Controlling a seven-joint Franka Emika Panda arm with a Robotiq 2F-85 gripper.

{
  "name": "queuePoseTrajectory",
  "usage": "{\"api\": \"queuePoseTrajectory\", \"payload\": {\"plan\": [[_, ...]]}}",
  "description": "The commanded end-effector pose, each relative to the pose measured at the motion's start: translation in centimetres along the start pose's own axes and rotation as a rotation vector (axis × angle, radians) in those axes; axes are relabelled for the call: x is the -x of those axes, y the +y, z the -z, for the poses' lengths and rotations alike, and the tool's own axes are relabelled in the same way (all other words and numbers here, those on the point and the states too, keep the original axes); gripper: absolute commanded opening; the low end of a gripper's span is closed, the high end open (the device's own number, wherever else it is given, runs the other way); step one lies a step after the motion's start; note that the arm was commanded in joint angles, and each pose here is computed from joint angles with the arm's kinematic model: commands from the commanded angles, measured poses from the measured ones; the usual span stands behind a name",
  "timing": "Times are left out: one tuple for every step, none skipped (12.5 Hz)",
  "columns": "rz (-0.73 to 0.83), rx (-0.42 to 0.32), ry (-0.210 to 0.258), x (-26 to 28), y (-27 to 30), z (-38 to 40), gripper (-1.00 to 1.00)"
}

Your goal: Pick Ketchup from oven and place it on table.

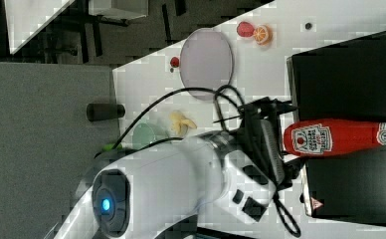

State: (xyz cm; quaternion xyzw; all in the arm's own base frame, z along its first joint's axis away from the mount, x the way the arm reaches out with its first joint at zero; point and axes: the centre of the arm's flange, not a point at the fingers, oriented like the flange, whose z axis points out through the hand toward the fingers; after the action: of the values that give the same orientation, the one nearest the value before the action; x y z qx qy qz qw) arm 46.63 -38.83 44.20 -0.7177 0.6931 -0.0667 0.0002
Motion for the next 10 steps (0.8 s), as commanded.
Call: {"api": "queuePoseTrajectory", "payload": {"plan": [[-0.092, 0.093, -0.060, 0.9, -0.3, -6.0, 1.00], [-0.092, 0.104, -0.061, 0.9, -0.3, -6.5, 1.00], [-0.092, 0.110, -0.060, 1.0, -0.3, -7.0, 1.00], [-0.093, 0.119, -0.064, 1.1, -0.1, -7.4, 1.00], [-0.094, 0.127, -0.069, 1.2, 0.1, -7.8, 0.71], [-0.093, 0.120, -0.061, 1.2, 0.0, -7.9, 0.37], [-0.091, 0.112, -0.060, 1.2, -0.1, -7.5, 0.23], [-0.092, 0.109, -0.059, 1.2, -0.1, -7.2, 0.23], [-0.083, 0.102, -0.059, 1.4, -0.5, -6.6, 0.23], [-0.063, 0.084, -0.057, 1.7, -1.7, -4.8, 0.23]]}}
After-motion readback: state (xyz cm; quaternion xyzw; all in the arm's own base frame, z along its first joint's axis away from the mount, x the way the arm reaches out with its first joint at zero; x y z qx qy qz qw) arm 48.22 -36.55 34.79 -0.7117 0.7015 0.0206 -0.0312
